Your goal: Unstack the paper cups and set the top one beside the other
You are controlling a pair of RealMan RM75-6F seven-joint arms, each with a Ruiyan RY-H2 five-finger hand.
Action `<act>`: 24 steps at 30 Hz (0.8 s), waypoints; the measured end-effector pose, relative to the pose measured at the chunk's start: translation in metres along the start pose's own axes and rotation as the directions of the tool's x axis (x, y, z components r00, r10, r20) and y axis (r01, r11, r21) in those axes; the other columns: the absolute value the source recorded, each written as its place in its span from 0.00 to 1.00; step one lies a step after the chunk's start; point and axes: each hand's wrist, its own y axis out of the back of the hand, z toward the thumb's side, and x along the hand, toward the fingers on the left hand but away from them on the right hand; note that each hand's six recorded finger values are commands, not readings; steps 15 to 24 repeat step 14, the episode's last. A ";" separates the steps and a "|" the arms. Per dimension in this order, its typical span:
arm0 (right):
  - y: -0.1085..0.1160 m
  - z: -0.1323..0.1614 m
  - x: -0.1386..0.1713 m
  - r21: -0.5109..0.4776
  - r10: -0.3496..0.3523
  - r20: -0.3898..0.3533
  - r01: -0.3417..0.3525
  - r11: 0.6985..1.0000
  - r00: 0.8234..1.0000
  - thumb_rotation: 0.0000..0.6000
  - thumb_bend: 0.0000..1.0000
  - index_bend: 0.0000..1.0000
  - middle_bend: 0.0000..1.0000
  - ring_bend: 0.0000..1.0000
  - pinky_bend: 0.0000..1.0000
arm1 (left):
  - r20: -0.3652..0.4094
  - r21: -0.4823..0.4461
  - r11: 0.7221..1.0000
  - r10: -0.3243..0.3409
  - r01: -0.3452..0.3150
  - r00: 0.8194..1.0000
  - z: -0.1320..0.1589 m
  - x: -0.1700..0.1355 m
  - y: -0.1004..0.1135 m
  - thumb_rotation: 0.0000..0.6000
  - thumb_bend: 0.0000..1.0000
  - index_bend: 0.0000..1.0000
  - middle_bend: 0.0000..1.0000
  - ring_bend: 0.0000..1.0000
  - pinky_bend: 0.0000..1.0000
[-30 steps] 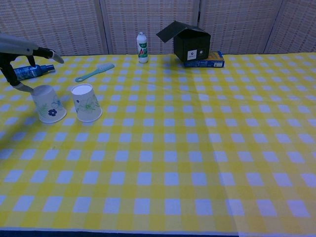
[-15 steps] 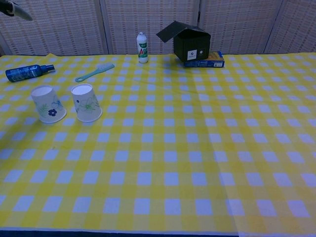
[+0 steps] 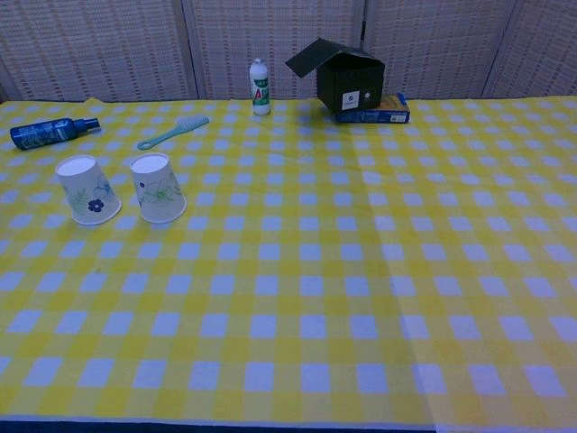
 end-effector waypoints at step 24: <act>-0.004 0.000 -0.003 0.015 -0.005 0.034 0.004 1.000 0.999 1.00 0.22 0.00 0.00 0.00 0.00 | 0.015 -0.067 0.998 -0.005 0.006 1.000 -0.017 -0.035 -0.045 1.00 0.29 0.00 0.00 0.00 0.25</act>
